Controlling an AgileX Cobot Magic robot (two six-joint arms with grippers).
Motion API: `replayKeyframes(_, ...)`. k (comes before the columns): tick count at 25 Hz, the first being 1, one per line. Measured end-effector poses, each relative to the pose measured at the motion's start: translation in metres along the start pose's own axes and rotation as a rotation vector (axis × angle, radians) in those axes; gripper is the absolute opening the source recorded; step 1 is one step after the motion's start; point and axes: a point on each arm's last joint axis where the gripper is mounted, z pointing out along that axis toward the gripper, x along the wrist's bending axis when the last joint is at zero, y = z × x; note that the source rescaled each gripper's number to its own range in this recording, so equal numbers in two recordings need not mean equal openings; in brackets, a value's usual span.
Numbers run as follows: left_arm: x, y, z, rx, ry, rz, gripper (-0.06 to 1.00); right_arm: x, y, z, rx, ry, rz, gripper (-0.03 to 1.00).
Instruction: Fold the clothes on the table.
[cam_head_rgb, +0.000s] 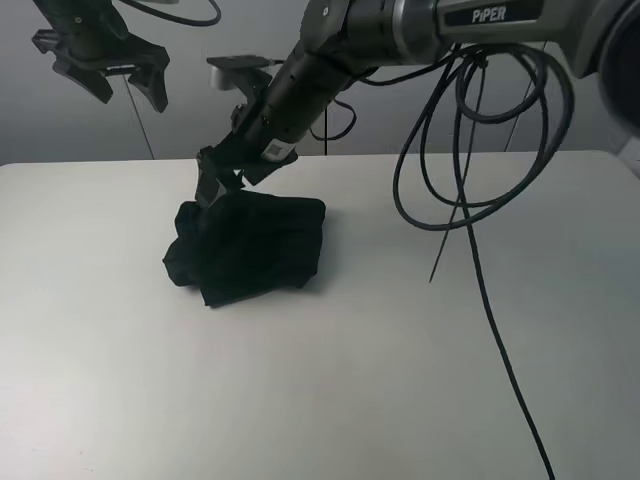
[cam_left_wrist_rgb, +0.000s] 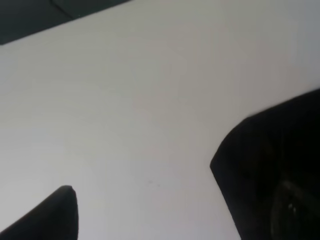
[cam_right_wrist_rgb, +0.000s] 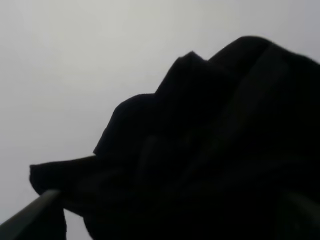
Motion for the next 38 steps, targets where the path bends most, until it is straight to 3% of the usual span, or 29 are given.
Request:
replayKeyframes(5, 0.015, -0.004, -0.036, -0.037, 0.021, -0.014, 0.99, 0.005, 0.009, -0.063, -0.036, -0.008, -0.002, 1.0)
replayKeyframes(10, 0.021, -0.01, -0.07, -0.081, 0.03, -0.009, 0.99, 0.0, -0.003, -0.097, 0.019, -0.131, 0.022, 1.0)
replayKeyframes(14, 0.028, -0.028, -0.094, -0.093, 0.027, -0.033, 0.99, -0.007, -0.034, -0.115, 0.064, -0.242, 0.086, 1.0)
replayKeyframes(20, 0.03, -0.077, -0.122, -0.11, 0.035, -0.064, 0.99, 0.002, -0.091, -0.154, 0.008, -0.345, 0.174, 1.0)
replayKeyframes(27, 0.015, -0.148, -0.157, -0.179, 0.041, -0.085, 0.99, 0.041, -0.145, -0.202, -0.048, -0.448, 0.225, 1.0)
replayKeyframes(38, -0.01, -0.281, -0.185, -0.269, 0.075, -0.128, 0.99, 0.111, -0.218, -0.262, -0.15, -0.464, 0.227, 1.0)
